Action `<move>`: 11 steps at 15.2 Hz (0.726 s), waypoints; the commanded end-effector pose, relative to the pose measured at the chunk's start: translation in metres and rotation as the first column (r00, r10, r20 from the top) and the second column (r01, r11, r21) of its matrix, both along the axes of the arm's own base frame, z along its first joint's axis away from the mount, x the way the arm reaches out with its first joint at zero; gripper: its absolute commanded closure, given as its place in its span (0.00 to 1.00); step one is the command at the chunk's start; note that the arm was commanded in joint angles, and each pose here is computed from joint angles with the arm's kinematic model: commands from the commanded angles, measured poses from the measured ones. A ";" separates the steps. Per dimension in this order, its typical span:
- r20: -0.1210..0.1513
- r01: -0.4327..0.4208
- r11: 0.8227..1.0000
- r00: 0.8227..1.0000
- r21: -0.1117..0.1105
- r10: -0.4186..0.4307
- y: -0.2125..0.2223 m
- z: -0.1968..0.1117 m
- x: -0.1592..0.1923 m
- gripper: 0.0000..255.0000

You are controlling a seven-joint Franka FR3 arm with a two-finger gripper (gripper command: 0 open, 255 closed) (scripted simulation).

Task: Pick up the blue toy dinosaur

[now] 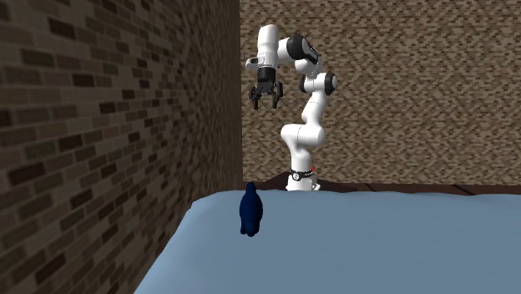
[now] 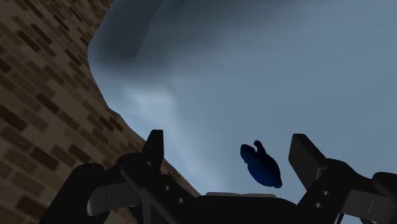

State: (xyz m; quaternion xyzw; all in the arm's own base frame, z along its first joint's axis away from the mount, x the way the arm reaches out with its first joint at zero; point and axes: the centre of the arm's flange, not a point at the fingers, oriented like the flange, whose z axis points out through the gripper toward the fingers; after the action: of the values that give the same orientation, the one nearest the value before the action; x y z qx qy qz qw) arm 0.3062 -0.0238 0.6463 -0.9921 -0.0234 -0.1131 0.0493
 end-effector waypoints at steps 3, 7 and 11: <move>-0.018 -0.024 1.000 1.000 -0.005 0.023 0.008 -0.011 0.025 0.00; -0.054 -0.071 0.997 0.996 -0.013 0.070 0.026 -0.034 0.075 0.00; -0.091 -0.118 0.993 0.989 -0.020 0.116 0.046 -0.059 0.123 0.00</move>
State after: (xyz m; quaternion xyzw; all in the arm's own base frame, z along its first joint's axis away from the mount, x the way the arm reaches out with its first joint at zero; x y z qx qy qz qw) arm 0.4177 0.0150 0.5945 -0.9937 -0.0746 -0.0700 0.0447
